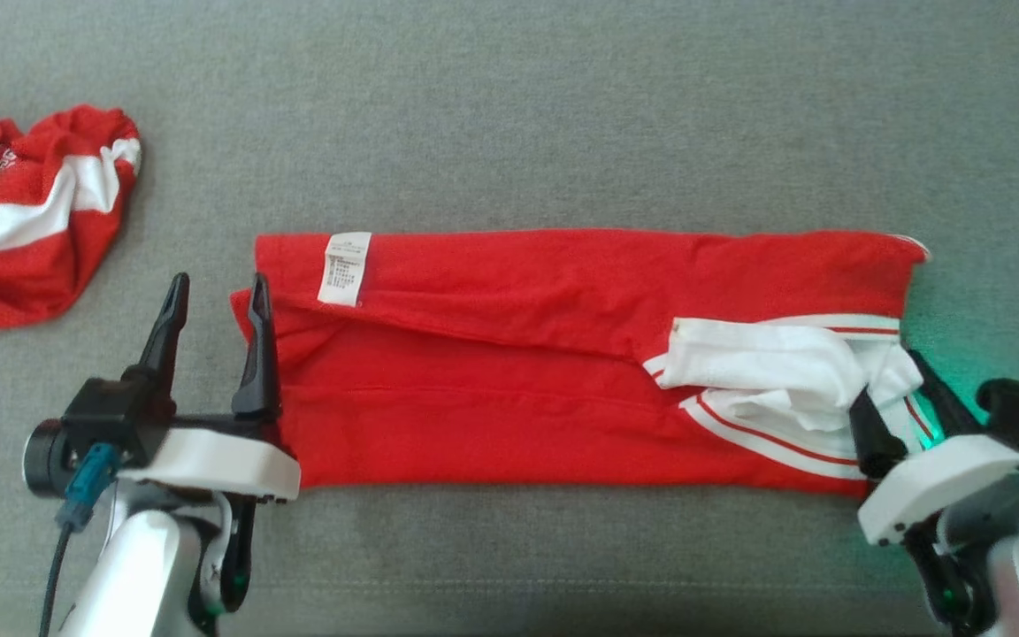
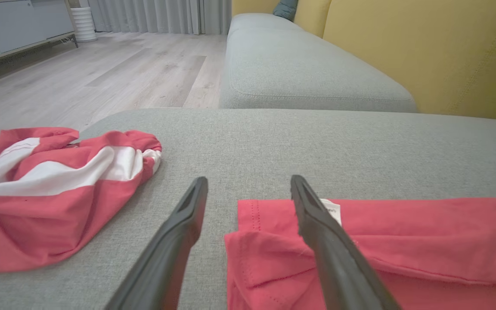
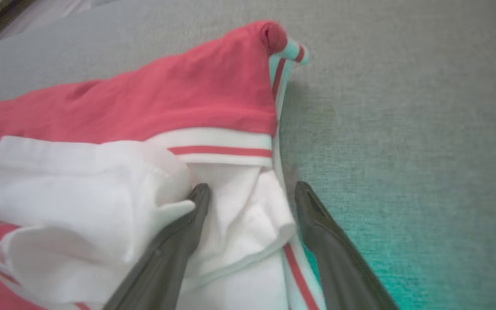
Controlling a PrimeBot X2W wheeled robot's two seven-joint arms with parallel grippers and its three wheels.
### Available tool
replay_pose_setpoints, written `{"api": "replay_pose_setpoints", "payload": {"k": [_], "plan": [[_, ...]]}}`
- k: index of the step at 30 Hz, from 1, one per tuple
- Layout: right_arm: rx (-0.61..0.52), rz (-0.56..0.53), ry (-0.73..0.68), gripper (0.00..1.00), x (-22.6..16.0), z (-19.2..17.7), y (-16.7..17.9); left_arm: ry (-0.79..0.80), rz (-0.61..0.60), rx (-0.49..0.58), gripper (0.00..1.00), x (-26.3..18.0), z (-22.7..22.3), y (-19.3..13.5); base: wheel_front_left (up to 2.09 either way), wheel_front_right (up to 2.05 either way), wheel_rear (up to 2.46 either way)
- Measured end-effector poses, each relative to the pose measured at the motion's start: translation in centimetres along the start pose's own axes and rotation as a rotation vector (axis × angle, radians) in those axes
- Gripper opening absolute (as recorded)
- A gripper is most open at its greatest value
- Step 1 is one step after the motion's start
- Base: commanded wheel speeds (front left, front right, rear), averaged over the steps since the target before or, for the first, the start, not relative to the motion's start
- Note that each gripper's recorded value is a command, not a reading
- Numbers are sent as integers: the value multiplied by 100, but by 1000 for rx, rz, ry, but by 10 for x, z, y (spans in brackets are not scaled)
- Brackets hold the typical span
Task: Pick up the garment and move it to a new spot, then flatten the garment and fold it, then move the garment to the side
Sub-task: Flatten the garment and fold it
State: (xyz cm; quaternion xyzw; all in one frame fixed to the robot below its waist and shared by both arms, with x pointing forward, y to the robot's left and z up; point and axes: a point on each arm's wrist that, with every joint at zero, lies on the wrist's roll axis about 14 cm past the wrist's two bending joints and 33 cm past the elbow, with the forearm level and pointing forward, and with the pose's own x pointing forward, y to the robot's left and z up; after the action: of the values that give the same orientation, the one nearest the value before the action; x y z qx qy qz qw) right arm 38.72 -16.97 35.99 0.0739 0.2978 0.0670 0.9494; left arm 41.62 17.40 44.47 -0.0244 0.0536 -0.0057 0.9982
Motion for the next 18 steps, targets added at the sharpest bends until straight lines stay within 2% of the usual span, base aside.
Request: {"api": "replay_pose_setpoints", "payload": {"k": [5, 6, 7, 8, 13, 18], "plan": [[16, 21, 68, 100, 4, -9, 5, 5, 1, -4, 100, 3, -3, 0, 0, 0, 0], [16, 22, 80, 76, 4, -10, 6, 9, 2, -4, 100, 3, -4, 0, 0, 0, 0], [22, 25, 89, 31, 4, -10, 6, 11, 3, -5, 100, 3, -5, 0, 0, 0, 0], [25, 26, 93, 0, 4, -10, 6, 12, 3, -6, 100, 3, -5, 0, 0, 0, 0], [40, 27, 90, 0, 1, -6, 7, 1, -7, -5, 100, 4, -2, -4, 0, 0, 0], [44, -17, 62, 0, -3, 3, -10, -11, -9, -9, 100, 5, 2, -5, 0, 0, 0]]}}
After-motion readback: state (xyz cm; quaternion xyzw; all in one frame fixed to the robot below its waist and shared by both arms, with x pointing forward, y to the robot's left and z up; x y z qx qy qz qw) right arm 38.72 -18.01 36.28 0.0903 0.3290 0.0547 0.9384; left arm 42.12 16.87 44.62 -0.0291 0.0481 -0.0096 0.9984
